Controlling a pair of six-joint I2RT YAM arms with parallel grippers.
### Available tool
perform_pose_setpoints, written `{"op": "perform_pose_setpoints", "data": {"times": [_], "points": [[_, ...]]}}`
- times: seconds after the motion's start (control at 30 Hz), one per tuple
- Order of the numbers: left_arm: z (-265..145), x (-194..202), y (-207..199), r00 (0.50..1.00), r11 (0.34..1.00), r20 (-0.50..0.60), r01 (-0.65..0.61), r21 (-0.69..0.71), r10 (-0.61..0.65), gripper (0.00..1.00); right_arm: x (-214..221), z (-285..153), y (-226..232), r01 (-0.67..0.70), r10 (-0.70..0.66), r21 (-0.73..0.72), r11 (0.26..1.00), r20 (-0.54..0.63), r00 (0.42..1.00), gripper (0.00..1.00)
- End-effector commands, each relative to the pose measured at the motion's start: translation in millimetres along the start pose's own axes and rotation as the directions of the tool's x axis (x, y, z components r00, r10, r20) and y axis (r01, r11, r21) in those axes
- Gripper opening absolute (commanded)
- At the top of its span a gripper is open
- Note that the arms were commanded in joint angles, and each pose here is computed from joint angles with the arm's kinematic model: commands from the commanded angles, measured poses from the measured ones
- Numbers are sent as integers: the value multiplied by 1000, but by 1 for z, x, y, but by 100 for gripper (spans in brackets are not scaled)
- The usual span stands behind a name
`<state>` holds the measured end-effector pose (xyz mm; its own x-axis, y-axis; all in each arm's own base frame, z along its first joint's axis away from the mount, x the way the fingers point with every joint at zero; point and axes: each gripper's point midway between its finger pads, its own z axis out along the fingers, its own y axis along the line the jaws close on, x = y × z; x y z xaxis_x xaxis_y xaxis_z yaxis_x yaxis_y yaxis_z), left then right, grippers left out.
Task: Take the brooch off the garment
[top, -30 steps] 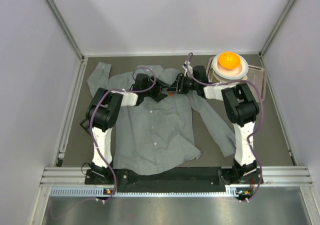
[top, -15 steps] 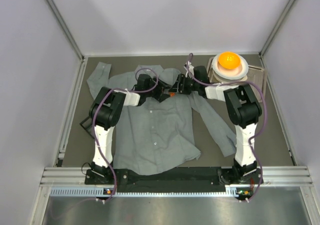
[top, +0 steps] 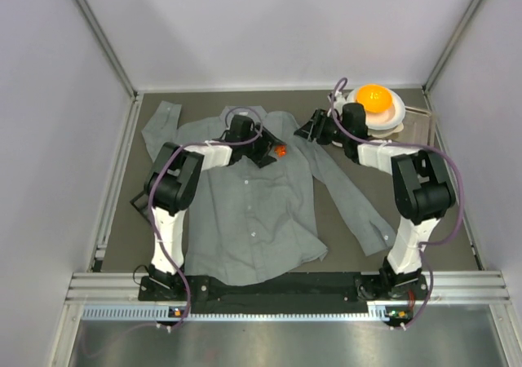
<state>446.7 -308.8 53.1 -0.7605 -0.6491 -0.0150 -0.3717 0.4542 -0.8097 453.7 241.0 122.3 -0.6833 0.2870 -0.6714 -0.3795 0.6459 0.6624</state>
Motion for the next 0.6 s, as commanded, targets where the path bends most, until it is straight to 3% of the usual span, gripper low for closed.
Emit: {"op": "perform_pose_setpoints", "data": {"times": [0.0,0.23,0.37,0.57], "points": [[-8,-7,1,995,989,43,-86,-122,92,74,-20,-8,11,84,-84,14,996,56,995,57],[-1,-13,5,966,927,100,-195,-320,238,66,-31,-20,3,103,-113,90,991,109,988,56],[-1,-20,-11,943,915,162,-225,-334,291,65,-30,-20,0,89,-98,84,992,106,990,56],[8,-12,-8,935,885,149,-242,-398,323,77,-31,-19,1,89,-97,76,993,110,989,56]]}}
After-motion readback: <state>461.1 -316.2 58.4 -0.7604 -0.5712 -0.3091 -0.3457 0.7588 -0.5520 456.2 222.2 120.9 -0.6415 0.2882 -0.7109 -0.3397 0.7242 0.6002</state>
